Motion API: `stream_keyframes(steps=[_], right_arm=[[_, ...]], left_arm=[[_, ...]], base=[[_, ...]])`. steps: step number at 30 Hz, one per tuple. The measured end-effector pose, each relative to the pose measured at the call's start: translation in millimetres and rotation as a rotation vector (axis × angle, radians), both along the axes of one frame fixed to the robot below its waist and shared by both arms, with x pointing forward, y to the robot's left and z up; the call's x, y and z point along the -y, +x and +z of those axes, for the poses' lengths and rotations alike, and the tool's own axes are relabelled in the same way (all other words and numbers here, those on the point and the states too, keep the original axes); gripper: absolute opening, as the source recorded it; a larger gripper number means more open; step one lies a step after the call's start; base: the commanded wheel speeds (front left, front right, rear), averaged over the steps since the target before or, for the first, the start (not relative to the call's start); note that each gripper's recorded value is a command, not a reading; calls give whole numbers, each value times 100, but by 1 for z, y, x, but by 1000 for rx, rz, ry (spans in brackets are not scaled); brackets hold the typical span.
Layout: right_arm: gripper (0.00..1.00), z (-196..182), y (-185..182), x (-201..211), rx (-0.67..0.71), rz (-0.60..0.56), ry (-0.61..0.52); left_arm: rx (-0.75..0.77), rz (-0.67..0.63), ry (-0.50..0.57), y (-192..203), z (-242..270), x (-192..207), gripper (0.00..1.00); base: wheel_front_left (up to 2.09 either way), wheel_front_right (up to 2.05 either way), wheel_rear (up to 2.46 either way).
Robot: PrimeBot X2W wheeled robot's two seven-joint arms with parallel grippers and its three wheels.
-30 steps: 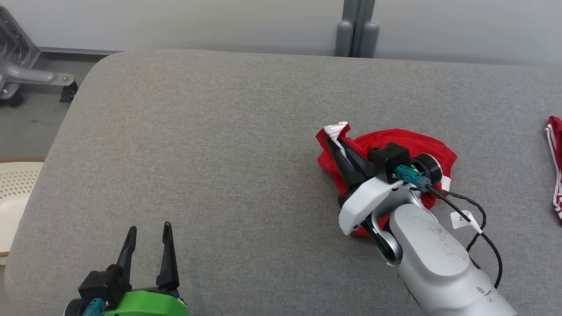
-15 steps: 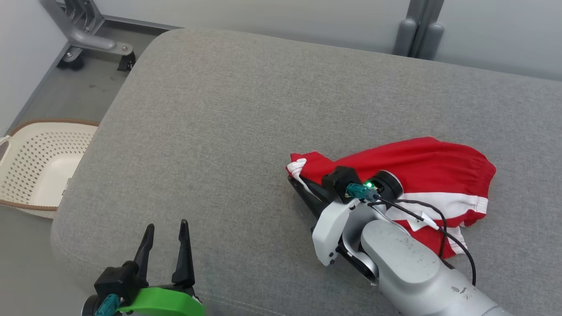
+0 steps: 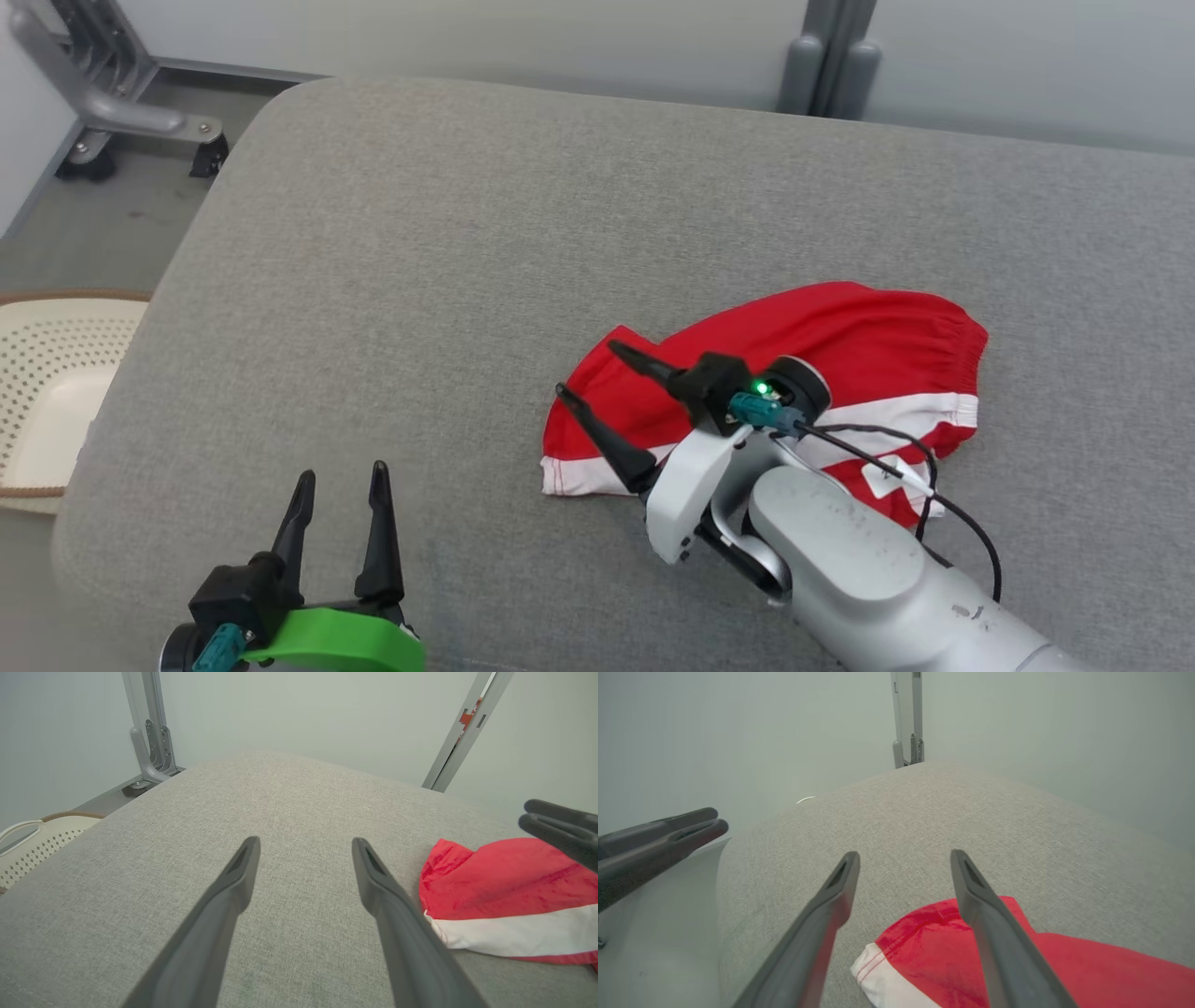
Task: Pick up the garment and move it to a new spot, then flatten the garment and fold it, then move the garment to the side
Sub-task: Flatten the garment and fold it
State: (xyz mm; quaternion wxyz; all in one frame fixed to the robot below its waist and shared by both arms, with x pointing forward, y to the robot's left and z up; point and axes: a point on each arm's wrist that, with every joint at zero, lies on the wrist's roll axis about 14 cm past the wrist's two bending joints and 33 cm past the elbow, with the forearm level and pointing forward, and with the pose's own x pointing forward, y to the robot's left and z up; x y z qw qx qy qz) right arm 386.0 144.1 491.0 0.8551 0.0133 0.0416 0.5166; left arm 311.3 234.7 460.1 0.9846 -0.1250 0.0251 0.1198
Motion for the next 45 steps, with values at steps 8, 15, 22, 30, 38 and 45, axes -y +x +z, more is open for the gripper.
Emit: stream_keyframes(steps=[8, 15, 22, 30, 38, 45], right_arm=[[100, 14, 67, 102, 48, -378, 29], [100, -23, 63, 212, -9, -675, -20], [100, -48, 61, 240, -88, -766, -59], [35, -73, 57, 213, -199, -697, -97], [0, -59, 61, 227, -147, -714, -79], [0, -60, 38, 266, -144, -796, -92]], left_arm=[[24, -106, 5, 23, 5, 26, 100], [33, -181, 1, 37, 6, 48, 100], [10, -195, 4, 41, -2, 51, 100], [2, -162, 11, 38, -3, 40, 100], [8, -176, 11, 43, -2, 44, 100], [14, -210, 6, 50, -1, 55, 100]], base=[[0, 0, 0], [0, 0, 0], [0, 0, 0], [0, 0, 0], [0, 0, 0], [0, 0, 0]])
